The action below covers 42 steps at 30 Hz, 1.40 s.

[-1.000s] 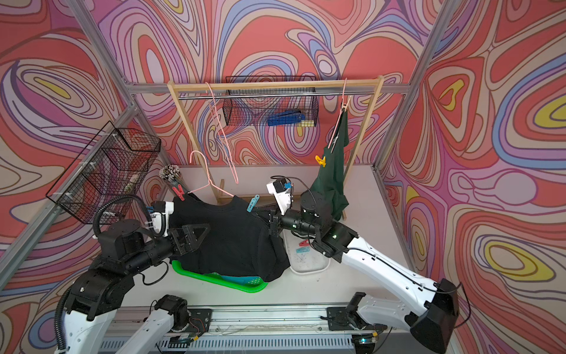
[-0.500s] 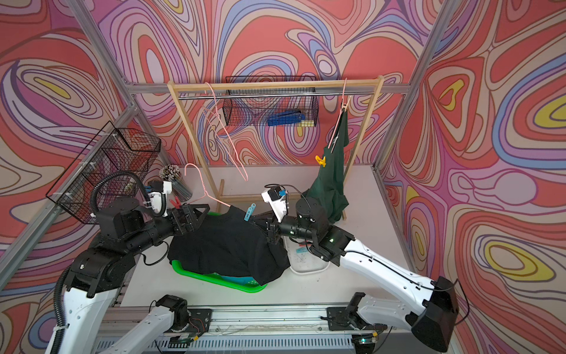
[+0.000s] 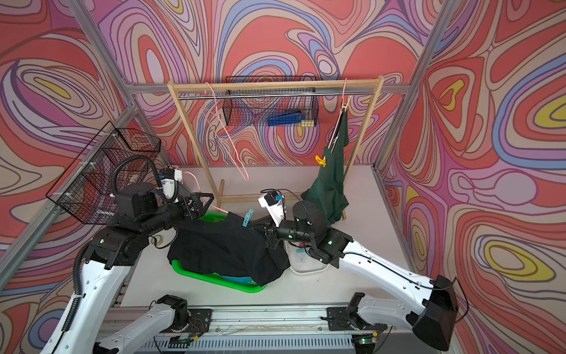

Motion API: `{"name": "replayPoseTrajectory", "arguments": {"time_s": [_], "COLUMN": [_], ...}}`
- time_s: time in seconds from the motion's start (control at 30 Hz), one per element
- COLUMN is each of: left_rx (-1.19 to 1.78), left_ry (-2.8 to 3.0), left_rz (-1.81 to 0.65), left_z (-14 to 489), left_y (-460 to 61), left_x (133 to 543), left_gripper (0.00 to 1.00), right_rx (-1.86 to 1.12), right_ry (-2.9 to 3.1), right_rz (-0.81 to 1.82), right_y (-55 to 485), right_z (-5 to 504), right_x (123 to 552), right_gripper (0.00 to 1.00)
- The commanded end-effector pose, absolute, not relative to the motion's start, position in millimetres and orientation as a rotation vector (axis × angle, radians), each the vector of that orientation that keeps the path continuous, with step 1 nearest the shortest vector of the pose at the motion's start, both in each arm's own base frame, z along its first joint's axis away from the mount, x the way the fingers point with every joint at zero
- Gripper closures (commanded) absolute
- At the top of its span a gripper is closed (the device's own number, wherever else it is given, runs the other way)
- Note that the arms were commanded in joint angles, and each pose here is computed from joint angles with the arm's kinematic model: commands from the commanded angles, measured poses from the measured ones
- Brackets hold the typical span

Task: Remove the clothespins securing t-shirts to the hanger
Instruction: Pick up the hanger from the clothes rail.

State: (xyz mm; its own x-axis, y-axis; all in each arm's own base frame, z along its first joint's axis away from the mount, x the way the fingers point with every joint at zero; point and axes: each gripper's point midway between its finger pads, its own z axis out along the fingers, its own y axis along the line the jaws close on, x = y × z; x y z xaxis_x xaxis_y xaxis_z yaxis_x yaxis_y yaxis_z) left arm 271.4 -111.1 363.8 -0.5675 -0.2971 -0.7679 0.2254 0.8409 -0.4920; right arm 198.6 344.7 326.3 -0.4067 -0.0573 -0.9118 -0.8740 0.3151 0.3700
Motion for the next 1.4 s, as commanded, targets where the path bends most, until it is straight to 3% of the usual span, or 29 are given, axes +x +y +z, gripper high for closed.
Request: {"name": "replayPoseTrajectory", "arguments": {"time_s": [0.0, 0.13, 0.23, 0.33, 0.6, 0.8, 0.93, 1.13, 1.37], "left_rx": [-0.021, 0.001, 0.016, 0.019, 0.091, 0.123, 0.163, 0.254, 0.332], "left_ry": [1.985, 1.972, 1.966, 1.961, 1.933, 1.953, 1.955, 1.939, 1.918], "left_rz": [-0.627, -0.616, -0.629, -0.621, -0.591, -0.569, -0.562, -0.582, -0.601], "left_z": [385.0, 389.9, 390.1, 386.8, 376.0, 357.5, 350.0, 343.7, 334.4], "left_y": [-104.6, -105.9, -109.5, -109.3, -111.9, -112.0, -113.8, -121.4, -127.8], "left_x": [279.2, 284.4, 288.2, 291.1, 293.7, 292.5, 290.0, 281.3, 272.0], "left_gripper": [0.33, 0.54, 0.81, 1.00, 1.00, 1.00, 1.00, 1.00, 1.00], "right_rx": [-0.859, -0.865, -0.866, -0.863, -0.855, -0.837, -0.826, -0.811, -0.895], "right_ry": [1.705, 1.719, 1.723, 1.730, 1.781, 1.847, 1.882, 1.907, 1.976], "right_rz": [1.190, 1.184, 1.184, 1.182, 1.184, 1.157, 1.123, 1.030, 0.978], "right_y": [347.5, 349.3, 351.2, 352.2, 354.2, 349.8, 343.1, 332.4, 338.5], "right_z": [326.7, 324.3, 324.0, 323.1, 317.4, 312.3, 314.6, 324.7, 326.2], "right_x": [197.4, 199.0, 200.0, 201.4, 203.2, 204.5, 204.6, 210.1, 211.8], "right_gripper": [1.00, 1.00, 1.00, 1.00, 0.98, 0.67, 0.54, 0.43, 0.38]}}
